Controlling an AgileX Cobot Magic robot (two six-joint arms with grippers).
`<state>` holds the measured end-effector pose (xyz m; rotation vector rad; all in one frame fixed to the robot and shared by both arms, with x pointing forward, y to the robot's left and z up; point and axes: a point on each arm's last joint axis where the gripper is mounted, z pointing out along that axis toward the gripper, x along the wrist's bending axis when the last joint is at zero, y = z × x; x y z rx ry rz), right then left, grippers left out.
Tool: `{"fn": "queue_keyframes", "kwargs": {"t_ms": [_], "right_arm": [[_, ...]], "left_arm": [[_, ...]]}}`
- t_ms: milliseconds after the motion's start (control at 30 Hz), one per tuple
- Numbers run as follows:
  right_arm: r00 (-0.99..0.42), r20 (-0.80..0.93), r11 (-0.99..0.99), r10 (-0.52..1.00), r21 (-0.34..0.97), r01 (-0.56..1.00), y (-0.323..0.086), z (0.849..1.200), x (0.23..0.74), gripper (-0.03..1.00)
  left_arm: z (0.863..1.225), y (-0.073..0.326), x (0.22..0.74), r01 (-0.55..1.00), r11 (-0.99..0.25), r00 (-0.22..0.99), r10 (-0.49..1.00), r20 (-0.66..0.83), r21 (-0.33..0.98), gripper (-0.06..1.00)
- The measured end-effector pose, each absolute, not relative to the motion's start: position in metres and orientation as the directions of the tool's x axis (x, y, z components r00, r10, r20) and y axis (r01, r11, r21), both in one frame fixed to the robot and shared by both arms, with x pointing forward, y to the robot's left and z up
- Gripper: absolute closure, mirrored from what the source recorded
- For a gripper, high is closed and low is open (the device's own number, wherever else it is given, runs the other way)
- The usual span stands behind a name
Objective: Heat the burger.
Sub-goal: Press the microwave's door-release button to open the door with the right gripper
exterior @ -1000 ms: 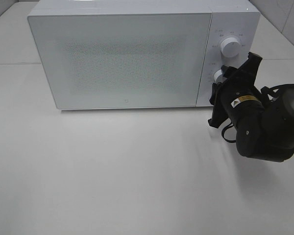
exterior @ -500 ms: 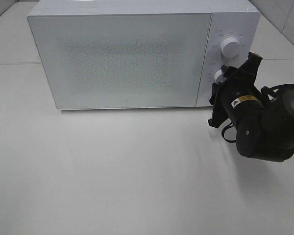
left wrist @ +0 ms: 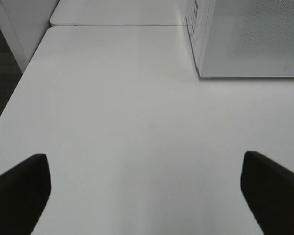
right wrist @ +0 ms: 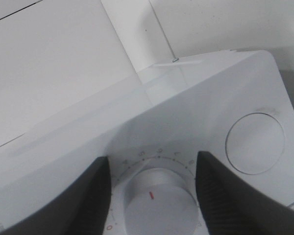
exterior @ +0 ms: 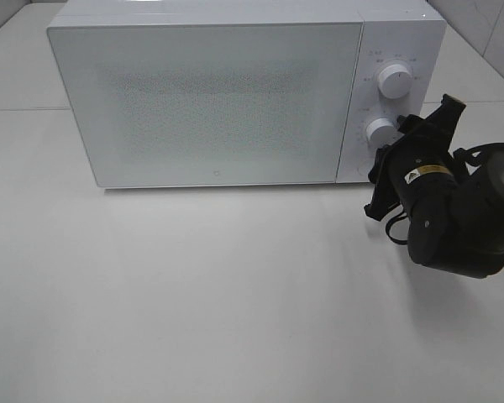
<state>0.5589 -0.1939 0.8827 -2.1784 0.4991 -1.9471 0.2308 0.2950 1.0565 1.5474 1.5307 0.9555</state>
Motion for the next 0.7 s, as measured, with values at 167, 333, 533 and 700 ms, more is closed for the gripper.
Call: {"fn": "queue_keyframes", "kwargs": {"t_ms": [167,333,533,700], "right_arm": [[0.091,0.914,-0.914,-0.396,-0.383,-0.131,-0.194,0.881,0.557,0.33],[0.104,0.911,-0.913,-0.399,-0.385,-0.132,-0.197,0.879,0.553,0.28],[0.108,0.897,-0.9,-0.429,-0.413,-0.139,-0.2,0.881,0.545,0.27],[0.108,0.897,-0.9,-0.428,-0.413,-0.138,-0.205,0.888,0.535,0.27]], "left_arm": [[1.056,0.295,0.231,0.444,-0.008,0.008,1.0,0.005,0.896,-0.05],[1.056,0.295,0.231,0.444,-0.008,0.008,1.0,0.005,0.896,-0.05],[1.056,0.295,0.231,0.444,-0.008,0.008,1.0,0.005,0.896,-0.05],[1.056,0.295,0.231,0.444,-0.008,0.008,1.0,0.005,0.896,-0.05]]}}
